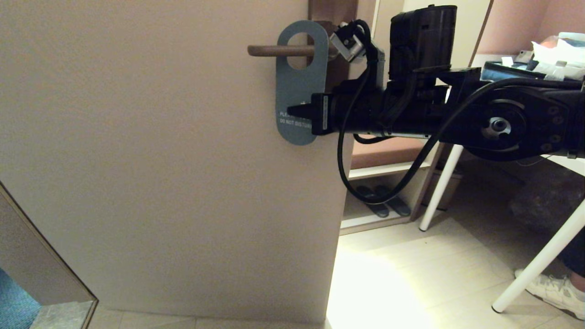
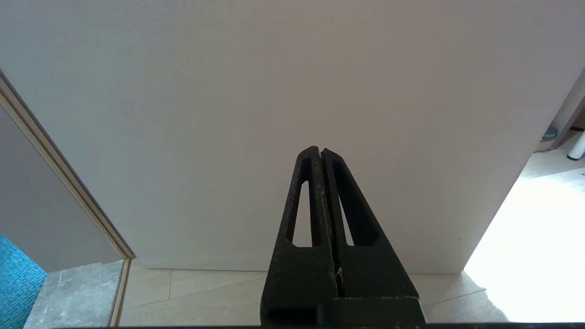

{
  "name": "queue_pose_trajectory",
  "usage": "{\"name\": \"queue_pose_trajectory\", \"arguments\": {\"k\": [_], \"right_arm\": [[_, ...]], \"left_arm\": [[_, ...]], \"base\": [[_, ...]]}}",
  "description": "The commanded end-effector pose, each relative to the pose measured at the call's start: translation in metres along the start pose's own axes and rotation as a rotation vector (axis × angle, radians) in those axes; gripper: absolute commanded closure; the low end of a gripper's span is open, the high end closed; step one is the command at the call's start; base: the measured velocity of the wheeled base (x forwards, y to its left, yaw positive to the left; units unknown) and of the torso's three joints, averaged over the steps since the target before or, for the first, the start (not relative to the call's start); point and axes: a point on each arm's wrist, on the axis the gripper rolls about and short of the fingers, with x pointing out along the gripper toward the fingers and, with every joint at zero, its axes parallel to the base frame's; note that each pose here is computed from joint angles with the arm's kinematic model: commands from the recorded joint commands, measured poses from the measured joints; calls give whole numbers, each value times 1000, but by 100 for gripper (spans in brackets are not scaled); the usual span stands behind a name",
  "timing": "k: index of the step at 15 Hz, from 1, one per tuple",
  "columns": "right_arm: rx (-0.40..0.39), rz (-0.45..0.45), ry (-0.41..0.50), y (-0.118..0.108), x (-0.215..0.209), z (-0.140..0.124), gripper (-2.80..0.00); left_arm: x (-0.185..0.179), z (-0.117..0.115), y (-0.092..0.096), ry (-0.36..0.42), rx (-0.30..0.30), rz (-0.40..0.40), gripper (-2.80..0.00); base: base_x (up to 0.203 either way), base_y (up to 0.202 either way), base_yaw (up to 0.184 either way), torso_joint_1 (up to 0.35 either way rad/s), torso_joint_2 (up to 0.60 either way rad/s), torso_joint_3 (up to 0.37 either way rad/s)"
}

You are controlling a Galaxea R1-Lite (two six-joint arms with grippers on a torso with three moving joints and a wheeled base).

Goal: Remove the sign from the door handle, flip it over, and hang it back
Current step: Take down the sign

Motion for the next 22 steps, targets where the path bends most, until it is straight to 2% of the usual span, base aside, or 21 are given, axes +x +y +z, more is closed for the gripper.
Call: {"name": "queue_pose_trajectory", "arguments": {"k": [1,2,5,12,22], "right_arm": [[2,-25,0,-1,1,-1,0],[2,-45,-1,-1,3,-2,0],[-14,-33,-43,5,5,0,0],[-67,-60,-42,12,9,-3,0],[-74,-234,-88,28,38,-14,0]], "left_arm": [[0,0,0,2,-1,1,0],[0,0,0,2,0,1,0],[0,0,0,2,1,1,0],[0,0,0,2,0,1,0],[0,0,0,2,-1,1,0]], "base": [[0,0,0,0,0,0],[0,0,0,0,0,0],[0,0,0,0,0,0],[0,0,0,0,0,0],[0,0,0,0,0,0]]}}
